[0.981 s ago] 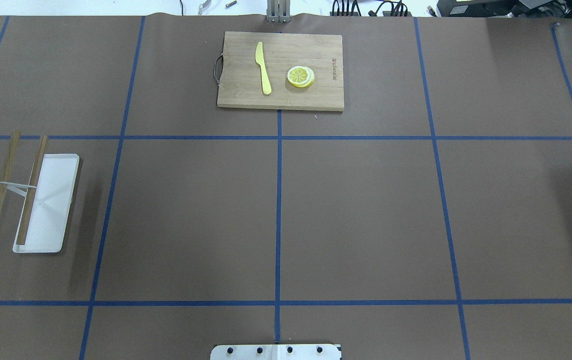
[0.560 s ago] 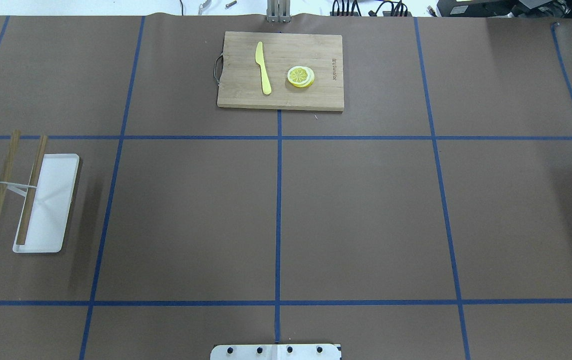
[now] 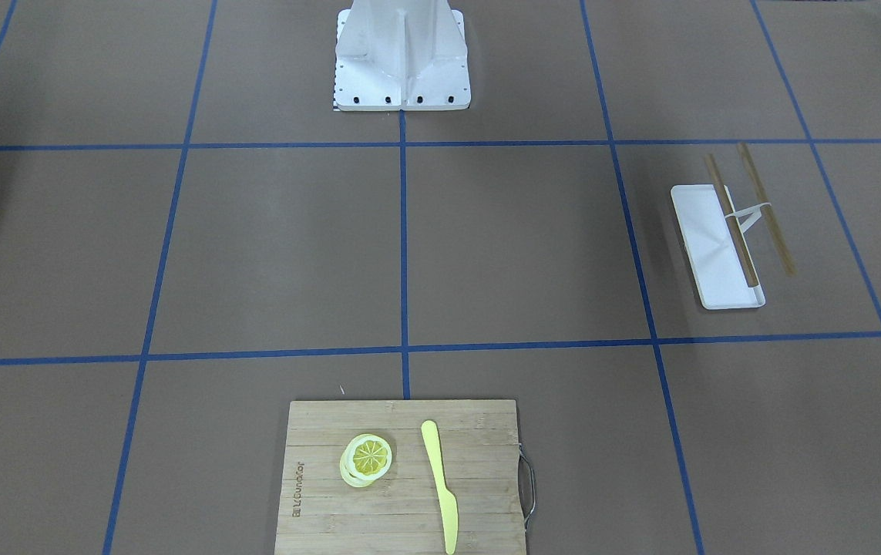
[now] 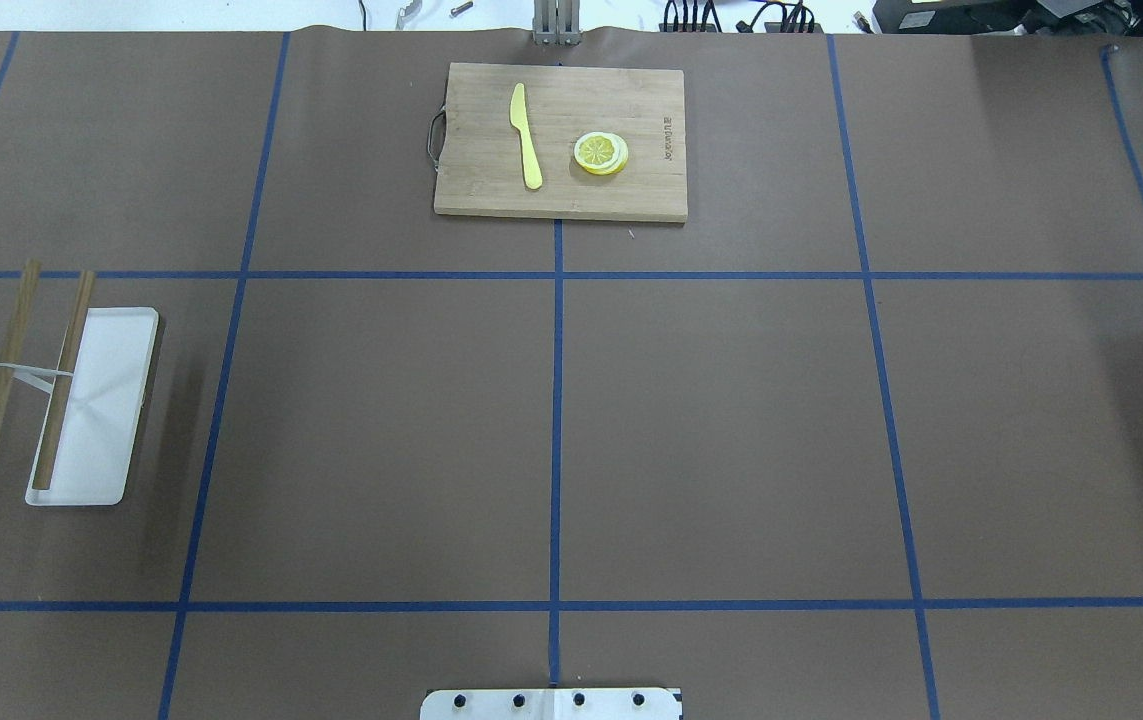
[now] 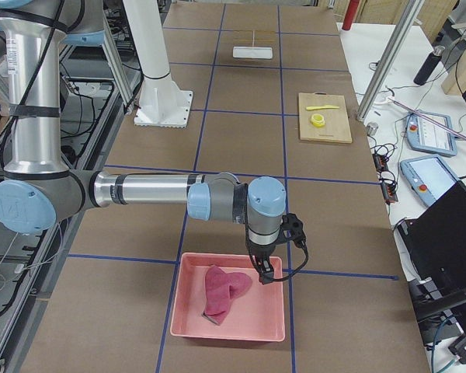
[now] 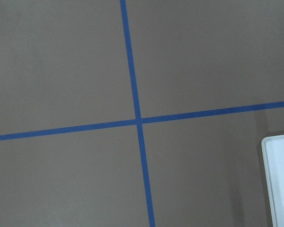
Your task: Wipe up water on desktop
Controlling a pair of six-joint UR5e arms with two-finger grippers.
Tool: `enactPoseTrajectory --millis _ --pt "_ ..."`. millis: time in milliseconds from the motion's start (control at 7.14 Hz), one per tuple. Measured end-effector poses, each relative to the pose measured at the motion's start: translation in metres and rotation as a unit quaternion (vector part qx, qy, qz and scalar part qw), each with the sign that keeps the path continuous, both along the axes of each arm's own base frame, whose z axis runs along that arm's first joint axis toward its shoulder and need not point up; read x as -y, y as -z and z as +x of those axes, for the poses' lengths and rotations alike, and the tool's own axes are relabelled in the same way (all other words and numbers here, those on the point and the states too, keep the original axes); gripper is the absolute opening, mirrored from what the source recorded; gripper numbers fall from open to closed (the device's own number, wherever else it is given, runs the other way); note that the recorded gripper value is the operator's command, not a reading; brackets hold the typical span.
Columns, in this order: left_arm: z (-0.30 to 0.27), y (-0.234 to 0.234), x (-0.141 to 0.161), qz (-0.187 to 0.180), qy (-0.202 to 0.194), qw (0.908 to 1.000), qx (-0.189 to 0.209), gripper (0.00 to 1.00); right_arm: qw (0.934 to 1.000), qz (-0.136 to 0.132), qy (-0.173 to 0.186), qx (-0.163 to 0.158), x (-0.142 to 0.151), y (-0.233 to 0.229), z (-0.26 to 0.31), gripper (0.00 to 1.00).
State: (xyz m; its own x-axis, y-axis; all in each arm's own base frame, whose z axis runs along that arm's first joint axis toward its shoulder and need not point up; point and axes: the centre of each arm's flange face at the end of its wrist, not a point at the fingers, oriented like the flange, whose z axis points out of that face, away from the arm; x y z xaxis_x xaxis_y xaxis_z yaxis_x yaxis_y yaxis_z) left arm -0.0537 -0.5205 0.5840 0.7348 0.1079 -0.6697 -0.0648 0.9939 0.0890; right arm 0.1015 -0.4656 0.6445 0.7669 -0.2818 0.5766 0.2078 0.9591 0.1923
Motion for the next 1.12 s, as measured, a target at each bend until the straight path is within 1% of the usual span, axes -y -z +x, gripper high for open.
enactPoseTrajectory --millis 560,1121 --pt "0.0 0.008 -0.003 0.027 0.0 0.9996 -0.001 0.98 0.9998 -0.021 0.0 0.003 -0.002 -0.022 0.0 1.0" --pt "0.0 0.013 -0.002 0.037 0.0 0.9993 -0.002 0.98 0.9995 -0.025 0.0 0.019 -0.003 -0.025 -0.003 1.0"
